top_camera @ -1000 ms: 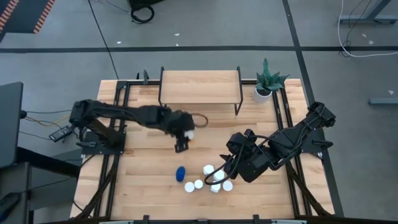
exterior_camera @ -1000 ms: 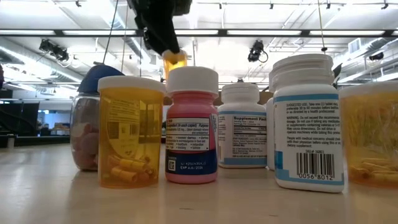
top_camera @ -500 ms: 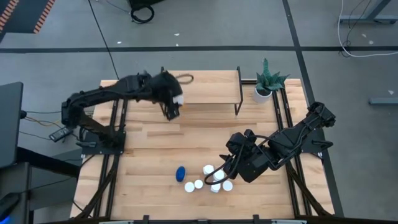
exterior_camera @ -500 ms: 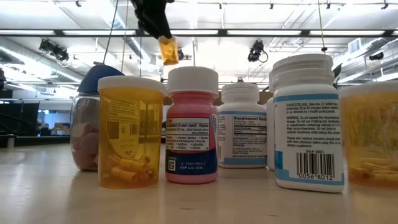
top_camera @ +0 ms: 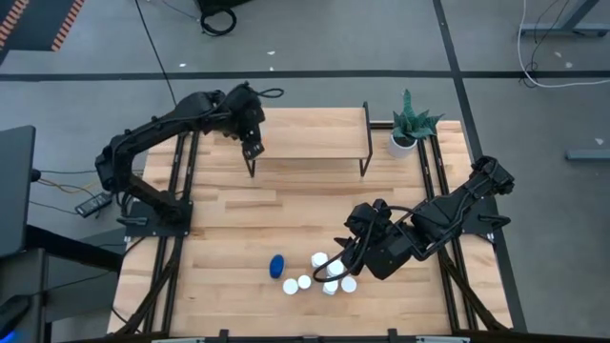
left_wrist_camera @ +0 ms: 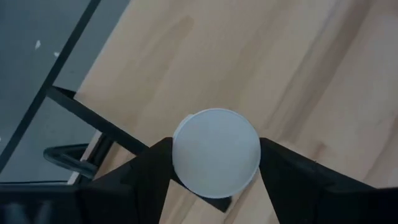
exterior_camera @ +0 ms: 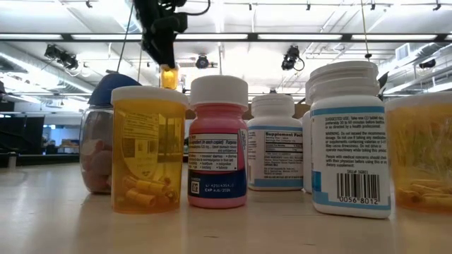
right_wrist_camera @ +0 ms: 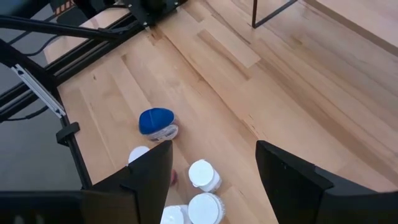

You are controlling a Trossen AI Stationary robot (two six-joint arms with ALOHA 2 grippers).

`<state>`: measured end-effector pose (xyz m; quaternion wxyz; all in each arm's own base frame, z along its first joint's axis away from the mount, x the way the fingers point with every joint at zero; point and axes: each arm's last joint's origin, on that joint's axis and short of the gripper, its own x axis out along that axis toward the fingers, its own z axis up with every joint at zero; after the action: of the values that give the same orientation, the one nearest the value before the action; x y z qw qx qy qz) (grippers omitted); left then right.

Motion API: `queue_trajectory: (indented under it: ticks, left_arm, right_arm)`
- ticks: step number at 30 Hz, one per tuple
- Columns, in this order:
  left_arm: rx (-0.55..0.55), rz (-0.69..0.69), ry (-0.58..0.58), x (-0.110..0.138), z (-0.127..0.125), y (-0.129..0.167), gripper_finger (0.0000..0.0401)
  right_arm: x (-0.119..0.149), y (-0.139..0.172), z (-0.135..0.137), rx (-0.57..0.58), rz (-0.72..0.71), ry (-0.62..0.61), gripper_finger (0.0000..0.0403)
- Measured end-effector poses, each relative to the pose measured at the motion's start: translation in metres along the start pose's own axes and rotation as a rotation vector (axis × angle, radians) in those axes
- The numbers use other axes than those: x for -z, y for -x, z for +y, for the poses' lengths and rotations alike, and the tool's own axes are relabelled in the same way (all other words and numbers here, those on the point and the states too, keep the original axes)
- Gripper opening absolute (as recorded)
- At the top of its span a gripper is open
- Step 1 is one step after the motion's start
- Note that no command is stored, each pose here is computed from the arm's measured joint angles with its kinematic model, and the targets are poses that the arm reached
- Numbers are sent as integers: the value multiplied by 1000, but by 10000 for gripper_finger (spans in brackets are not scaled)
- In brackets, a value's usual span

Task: Pick and place medicine bottles onto shelf by color
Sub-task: Put the top orange bottle on the shelf

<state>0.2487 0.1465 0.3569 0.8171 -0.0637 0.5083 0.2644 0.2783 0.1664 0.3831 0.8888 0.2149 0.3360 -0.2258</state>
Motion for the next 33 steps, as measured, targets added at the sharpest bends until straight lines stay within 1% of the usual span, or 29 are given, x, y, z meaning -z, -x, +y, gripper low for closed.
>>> queue_trajectory:
  ticks: [4, 6, 14, 19, 30, 33]
  left_arm:
    - [1, 16, 3, -1, 1, -6, 233]
    - [20, 13, 7, -3, -1, -7, 233]
    - [43, 62, -5, -7, -8, -26, 238]
    - [35, 81, 49, -7, -6, -31, 236]
    - [32, 75, 49, -8, -6, -31, 289]
    - [20, 63, 47, -10, -4, -24, 296]
  right_arm:
    - [0, 0, 0, 0, 0, -2, 239]
    - [0, 0, 0, 0, 0, -3, 239]
    - [0, 0, 0, 0, 0, -4, 239]
    - [0, 0, 0, 0, 0, -4, 239]
    - [0, 0, 0, 0, 0, 6, 239]
    - [0, 0, 0, 0, 0, 7, 239]
